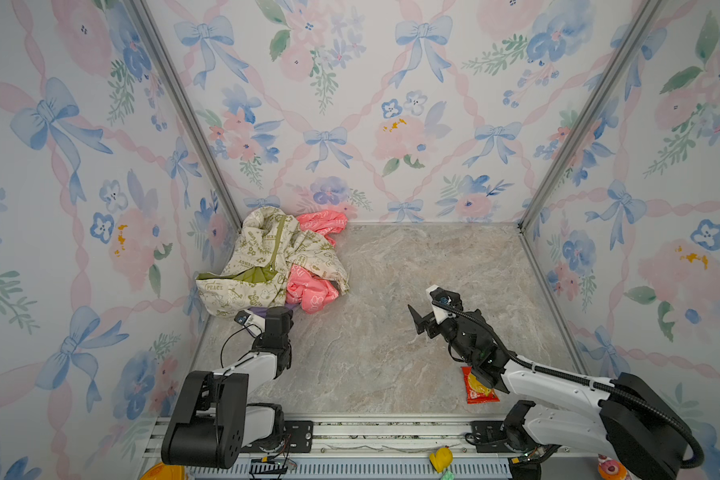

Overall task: Pick out a specific cloth from the pile
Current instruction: 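Lower the left gripper onto the lavender cloth under the jacket, then grasp the lavender cloth with the left gripper and lift it up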

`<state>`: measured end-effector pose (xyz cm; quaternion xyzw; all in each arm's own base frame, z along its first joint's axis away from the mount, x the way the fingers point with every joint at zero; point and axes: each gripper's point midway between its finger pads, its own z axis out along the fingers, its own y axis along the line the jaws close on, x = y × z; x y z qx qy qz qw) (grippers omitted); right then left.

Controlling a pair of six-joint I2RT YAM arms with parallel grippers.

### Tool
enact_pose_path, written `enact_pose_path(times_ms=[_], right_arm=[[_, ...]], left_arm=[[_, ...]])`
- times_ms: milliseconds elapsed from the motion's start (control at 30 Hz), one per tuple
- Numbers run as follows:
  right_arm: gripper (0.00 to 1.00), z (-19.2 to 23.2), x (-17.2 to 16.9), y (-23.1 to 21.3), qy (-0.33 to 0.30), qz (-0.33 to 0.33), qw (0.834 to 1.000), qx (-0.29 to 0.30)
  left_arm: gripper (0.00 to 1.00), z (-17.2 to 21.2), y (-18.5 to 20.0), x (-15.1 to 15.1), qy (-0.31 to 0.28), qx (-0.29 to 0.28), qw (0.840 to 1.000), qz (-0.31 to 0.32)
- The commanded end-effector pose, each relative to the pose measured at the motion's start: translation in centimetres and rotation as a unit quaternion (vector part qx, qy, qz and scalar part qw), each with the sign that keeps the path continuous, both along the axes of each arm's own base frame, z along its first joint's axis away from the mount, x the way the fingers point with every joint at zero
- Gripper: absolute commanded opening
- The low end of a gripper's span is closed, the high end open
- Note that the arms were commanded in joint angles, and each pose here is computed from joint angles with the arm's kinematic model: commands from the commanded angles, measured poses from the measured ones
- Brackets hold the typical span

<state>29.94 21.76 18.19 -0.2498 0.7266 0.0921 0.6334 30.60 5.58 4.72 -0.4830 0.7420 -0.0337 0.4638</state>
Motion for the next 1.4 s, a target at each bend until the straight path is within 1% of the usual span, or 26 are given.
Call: enact_pose_path(times_ms=[0,67,133,300,433,600,967,1200,1367], right_arm=[[0.97,1.2,0.0,0.2,-0.009,-0.004,1.000,0.006],[0.97,1.2,0.0,0.2,-0.009,-0.004,1.000,0.006],[0.97,1.3,0.0,0.1,-0.009,-0.004,1.000,0.006],[0.97,1.3,0.0,0.1,-0.009,-0.005,1.000,0.006],[0.97,1.4,0.0,0.0,-0.010,-0.006,1.000,0.008],[0.97,1.5,0.0,0.0,-0.011,-0.007,1.000,0.010],[0.97,1.8,-0.1,-0.2,-0.013,-0.011,1.000,0.015],[0.97,1.9,-0.1,-0.3,-0.013,-0.012,1.000,0.017],[0.97,1.8,-0.1,-0.2,-0.012,-0.012,1.000,0.014]], left_arm=[[0.23,0.4,-0.2,1.0,-0.010,0.000,1.000,-0.010],[0.09,0.3,-0.3,1.0,-0.009,0.005,1.000,-0.019],[0.00,0.6,-0.5,1.1,-0.013,0.011,0.999,-0.028],[0.00,2.2,-0.6,1.0,-0.042,0.016,0.998,-0.038],[0.00,4.3,-1.0,1.2,-0.075,0.022,0.995,-0.055],[0.00,7.6,-1.5,1.5,-0.130,0.020,0.989,-0.070],[0.00,16.1,-2.9,2.8,-0.236,0.024,0.965,-0.112],[0.00,20.9,-3.9,4.0,-0.280,0.029,0.951,-0.130],[0.00,23.4,-4.5,4.7,-0.300,0.030,0.943,-0.139]])
